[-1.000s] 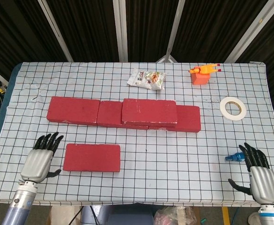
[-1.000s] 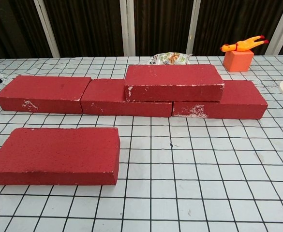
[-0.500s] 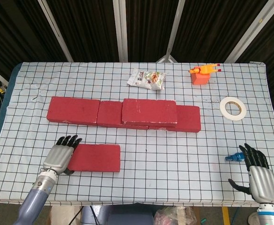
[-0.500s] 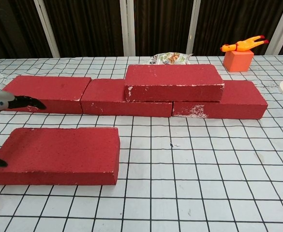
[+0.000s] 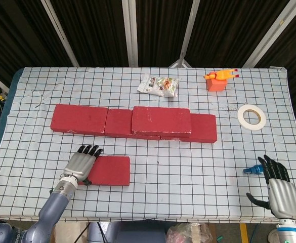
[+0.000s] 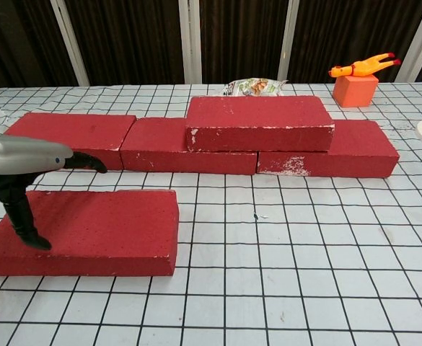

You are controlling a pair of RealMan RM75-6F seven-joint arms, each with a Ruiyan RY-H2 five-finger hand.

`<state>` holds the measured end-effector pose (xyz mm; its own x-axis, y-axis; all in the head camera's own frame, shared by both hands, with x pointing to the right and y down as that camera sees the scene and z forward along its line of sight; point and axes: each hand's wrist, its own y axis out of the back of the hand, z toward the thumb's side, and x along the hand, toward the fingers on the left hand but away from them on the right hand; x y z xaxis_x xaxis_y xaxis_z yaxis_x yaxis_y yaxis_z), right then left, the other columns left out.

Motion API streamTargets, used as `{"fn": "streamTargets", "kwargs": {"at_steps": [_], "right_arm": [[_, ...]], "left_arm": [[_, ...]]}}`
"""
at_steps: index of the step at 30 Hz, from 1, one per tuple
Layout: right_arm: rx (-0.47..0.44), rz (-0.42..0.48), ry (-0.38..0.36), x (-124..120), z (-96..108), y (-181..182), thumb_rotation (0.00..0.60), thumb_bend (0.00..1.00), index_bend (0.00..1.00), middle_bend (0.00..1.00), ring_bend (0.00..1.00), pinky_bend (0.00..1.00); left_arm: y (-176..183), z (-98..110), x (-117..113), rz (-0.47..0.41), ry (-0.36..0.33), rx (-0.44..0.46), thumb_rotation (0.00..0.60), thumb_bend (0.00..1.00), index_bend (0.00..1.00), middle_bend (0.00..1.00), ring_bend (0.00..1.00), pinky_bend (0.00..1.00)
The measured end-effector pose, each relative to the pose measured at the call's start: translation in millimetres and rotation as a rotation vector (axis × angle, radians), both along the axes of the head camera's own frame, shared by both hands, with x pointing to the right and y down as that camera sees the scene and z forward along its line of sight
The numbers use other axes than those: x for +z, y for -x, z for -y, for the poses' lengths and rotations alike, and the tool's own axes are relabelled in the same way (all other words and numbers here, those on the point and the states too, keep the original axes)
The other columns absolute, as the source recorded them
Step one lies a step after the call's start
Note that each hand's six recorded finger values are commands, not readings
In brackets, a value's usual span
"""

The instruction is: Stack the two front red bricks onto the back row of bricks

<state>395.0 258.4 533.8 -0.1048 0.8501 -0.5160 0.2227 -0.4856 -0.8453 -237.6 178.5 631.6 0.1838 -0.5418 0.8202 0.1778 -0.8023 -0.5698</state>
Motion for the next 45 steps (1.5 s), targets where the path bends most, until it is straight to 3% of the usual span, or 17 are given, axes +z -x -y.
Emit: {"fn": "streamTargets", "kwargs": {"at_steps": [27,45], "right_arm": [[0.019,0.001,0.0,-2,0,-3,0.6,0.18,0.05,0.0,0.0,0.0],[0.013,-0.005,0.021,2,0,-3,0.6,0.18,0.05,0.0,0.0,0.0]], "left_arm": [[2,-14,8,0.034,-0.006,0.013,0.6,0.0,0.0,0.0,0.0,0.0],[5,-14,17,0.076,-0.005,0.018,0.6,0.0,0.03,0.08,0.0,0.0]]}}
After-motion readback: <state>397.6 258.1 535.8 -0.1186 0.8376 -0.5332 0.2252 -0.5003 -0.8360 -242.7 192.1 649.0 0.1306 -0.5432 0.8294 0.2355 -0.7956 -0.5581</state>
